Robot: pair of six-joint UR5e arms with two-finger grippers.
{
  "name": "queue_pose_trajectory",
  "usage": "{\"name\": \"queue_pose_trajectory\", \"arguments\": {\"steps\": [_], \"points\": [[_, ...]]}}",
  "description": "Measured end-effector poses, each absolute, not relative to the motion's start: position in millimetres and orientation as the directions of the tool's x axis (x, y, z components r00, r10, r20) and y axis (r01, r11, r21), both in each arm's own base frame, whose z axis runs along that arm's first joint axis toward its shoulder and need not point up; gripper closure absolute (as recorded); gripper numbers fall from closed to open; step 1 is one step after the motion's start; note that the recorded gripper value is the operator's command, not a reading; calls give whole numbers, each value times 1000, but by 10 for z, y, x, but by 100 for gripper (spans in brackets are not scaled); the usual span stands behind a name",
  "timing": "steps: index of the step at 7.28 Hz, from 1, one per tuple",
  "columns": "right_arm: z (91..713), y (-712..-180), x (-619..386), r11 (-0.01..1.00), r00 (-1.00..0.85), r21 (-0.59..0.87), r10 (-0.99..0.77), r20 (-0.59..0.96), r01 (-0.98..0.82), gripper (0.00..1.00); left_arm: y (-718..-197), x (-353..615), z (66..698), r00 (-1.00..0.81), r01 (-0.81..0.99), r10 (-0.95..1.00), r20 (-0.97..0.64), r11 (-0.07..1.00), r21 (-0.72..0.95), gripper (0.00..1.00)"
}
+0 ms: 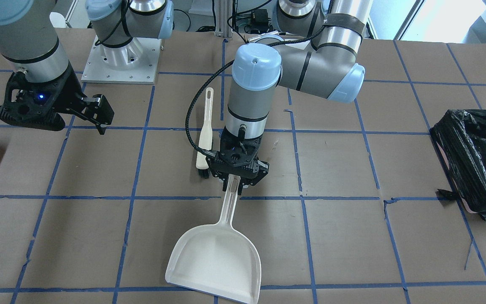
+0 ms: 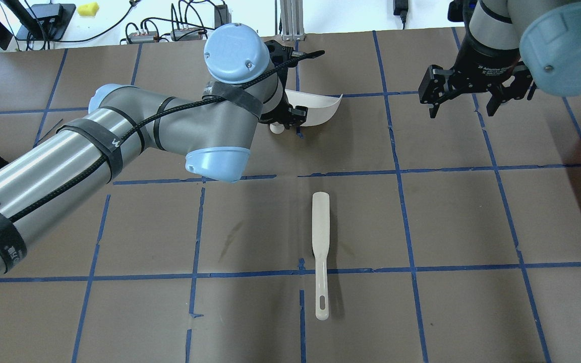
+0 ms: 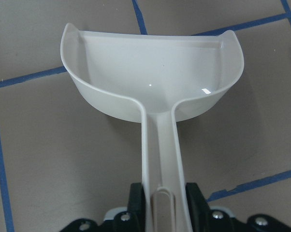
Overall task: Sweep and dump trash in nearest bin
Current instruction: 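Lower the dustpan onto the table beside the brush with the left gripper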
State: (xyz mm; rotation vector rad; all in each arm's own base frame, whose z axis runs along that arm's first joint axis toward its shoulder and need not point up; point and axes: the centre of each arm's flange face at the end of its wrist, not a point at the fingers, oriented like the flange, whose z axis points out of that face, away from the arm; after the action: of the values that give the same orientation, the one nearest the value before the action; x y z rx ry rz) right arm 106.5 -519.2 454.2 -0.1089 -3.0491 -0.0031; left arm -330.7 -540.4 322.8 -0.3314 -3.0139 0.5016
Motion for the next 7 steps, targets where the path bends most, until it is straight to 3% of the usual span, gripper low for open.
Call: {"name": "queue_pose_trajectory", "arguments": {"steps": [4, 5, 6, 7], "points": [[4543, -5191, 1065, 998, -993, -1, 70, 90, 70, 0, -5255, -3430, 3078, -976, 194, 215, 37, 933, -304, 93], [4551, -5180, 1069, 998, -994, -1, 69, 89, 70, 0, -5203, -3478, 3041, -974, 204, 224, 36, 933, -297, 85], [4569, -5153, 1104, 998, -995, 0, 66, 71, 66, 0, -5145, -3522, 3004, -972, 214, 233, 34, 933, -288, 84], [4587, -5126, 1157, 998, -997, -1, 62, 37, 62, 0, -5044, -3557, 2961, -969, 227, 245, 31, 933, -277, 70]]}}
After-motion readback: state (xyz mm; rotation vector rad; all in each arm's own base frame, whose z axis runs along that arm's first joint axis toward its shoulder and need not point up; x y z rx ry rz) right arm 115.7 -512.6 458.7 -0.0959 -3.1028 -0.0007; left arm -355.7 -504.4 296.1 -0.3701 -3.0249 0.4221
